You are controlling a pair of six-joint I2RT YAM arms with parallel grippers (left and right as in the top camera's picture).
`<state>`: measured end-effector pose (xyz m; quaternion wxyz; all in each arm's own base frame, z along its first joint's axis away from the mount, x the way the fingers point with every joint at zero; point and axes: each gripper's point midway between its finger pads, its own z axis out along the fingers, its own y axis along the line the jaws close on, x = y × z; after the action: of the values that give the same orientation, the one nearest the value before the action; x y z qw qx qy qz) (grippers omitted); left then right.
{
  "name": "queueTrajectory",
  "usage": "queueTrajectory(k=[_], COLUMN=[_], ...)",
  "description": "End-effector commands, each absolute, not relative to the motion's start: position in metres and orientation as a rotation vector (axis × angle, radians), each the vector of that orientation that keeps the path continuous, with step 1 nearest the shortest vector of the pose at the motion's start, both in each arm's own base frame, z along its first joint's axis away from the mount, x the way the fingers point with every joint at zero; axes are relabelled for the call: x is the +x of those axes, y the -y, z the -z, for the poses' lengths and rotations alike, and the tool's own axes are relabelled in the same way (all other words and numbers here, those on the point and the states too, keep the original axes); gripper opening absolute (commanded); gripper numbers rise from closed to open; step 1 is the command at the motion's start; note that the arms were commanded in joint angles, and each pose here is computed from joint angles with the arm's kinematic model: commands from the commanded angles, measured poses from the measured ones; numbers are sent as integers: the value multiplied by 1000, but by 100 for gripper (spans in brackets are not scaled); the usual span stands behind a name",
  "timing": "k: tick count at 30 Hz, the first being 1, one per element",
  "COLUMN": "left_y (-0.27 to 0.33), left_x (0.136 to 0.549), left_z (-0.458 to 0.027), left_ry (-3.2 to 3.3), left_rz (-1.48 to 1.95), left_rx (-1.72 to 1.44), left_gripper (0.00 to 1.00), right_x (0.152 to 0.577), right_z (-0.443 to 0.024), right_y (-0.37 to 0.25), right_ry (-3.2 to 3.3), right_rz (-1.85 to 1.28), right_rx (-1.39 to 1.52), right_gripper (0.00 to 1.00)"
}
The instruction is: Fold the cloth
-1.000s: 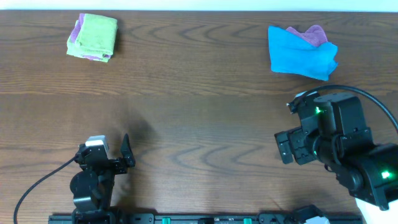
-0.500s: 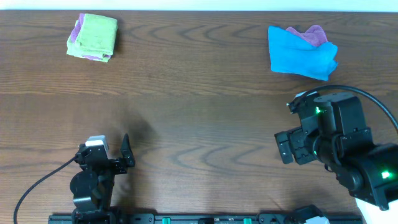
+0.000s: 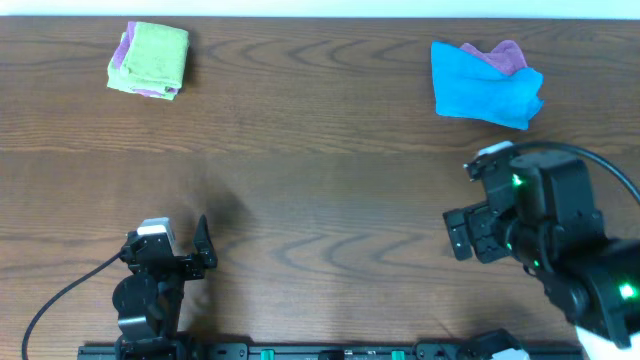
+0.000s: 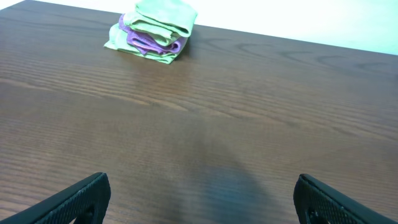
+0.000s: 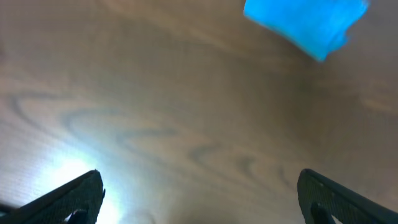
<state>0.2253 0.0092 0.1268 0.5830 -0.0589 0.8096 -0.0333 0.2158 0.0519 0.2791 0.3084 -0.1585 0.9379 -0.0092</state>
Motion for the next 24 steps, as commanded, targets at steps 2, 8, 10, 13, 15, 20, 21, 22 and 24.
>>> queueTrajectory(k=[2, 8, 10, 13, 15, 20, 21, 22, 24], left_y=[-11, -11, -11, -11, -11, -11, -11, -11, -11], left_x=[225, 225, 225, 225, 225, 225, 225, 225, 225], left_z=[-118, -118, -118, -118, -118, -118, -118, -118, -118], left_ry=[-1901, -1901, -1901, -1901, -1901, -1901, -1901, -1901, -1901], left_rz=[72, 72, 72, 72, 72, 72, 72, 72, 72], left_rx=[-158, -157, -158, -158, -158, -158, -157, -157, -158], left_gripper=[95, 95, 95, 95, 95, 95, 95, 95, 95], right_x=[209, 198, 194, 190, 188, 190, 191, 192, 194], right_z=[-307, -306, -295, -273, -256, -215, -208, -200, -185], right_y=[-48, -36, -29, -23, -22, -28, -29, -31, -33], right_ry=[-2275, -2041, -2005, -1973, -1956, -1929, -1926, -1924, -1922], right_rz=[-12, -21, -10, -7, -11, -45, -51, -57, -70], right_rx=[-377, -278, -243, -202, -192, -210, -214, -217, -225], right_gripper=[99, 99, 99, 99, 99, 99, 99, 99, 99])
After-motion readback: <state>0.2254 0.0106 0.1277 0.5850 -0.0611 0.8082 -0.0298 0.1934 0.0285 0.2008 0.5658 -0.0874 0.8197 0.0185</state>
